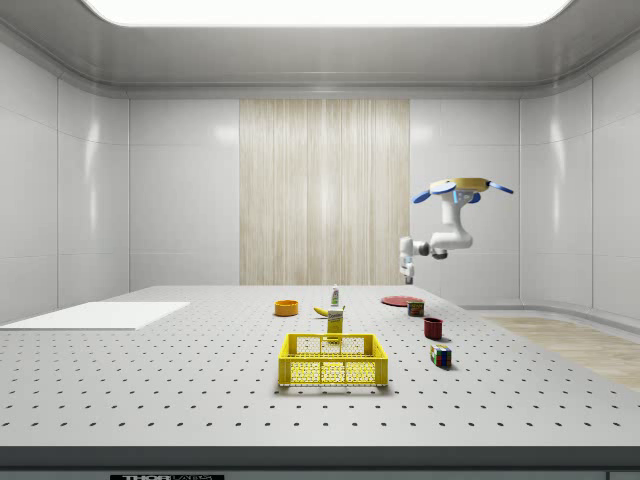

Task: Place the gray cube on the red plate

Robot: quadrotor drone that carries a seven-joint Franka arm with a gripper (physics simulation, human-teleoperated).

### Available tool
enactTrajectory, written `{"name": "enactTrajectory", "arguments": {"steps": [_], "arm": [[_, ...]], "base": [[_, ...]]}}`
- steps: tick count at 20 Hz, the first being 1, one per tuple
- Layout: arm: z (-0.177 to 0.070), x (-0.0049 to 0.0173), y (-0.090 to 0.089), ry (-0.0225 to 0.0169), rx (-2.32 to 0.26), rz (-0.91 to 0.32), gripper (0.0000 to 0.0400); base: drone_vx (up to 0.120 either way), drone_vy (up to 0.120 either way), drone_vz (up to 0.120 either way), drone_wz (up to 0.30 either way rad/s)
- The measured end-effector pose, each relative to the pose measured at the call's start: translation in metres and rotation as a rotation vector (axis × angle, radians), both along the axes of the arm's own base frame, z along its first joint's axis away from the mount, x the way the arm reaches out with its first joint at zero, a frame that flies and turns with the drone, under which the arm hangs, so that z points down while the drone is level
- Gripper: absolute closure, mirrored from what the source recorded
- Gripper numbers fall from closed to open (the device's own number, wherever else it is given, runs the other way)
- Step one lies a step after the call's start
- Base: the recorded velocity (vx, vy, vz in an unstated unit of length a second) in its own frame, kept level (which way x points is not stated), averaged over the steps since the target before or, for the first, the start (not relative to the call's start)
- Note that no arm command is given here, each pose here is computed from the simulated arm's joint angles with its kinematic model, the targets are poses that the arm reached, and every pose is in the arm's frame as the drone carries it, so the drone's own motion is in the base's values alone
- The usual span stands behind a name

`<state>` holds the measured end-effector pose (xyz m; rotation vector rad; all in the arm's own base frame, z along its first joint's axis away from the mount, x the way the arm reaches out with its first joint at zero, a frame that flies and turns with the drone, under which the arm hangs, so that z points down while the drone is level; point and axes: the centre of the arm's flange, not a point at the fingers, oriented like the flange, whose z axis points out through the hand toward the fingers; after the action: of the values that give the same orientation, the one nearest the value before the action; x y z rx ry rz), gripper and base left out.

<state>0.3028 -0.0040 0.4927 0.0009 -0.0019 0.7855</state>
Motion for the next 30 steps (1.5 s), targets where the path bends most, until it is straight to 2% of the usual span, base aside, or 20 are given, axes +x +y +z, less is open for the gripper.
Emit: {"name": "enactTrajectory", "arguments": {"steps": [7, 10, 20, 24, 30], "arm": [[0.0000, 0.0000, 0.0000, 0.0000, 0.000, 0.000, 0.0150], [0.0000, 0.0000, 0.0000, 0.0000, 0.000, 0.000, 0.0150], [0.0000, 0.0000, 0.0000, 0.0000, 0.000, 0.000, 0.0150], [0.0000, 0.0000, 0.0000, 0.0000, 0.000, 0.000, 0.0150], [0.0000, 0.0000, 0.0000, 0.0000, 0.000, 0.000, 0.0150]], "base": [[-0.114, -0.120, 0.000, 0.000], [0.000, -0.120, 0.000, 0.000], [0.000, -0.120, -0.120, 0.000], [0.000, -0.120, -0.040, 0.000], [0.000, -0.120, -0.120, 0.000]]}}
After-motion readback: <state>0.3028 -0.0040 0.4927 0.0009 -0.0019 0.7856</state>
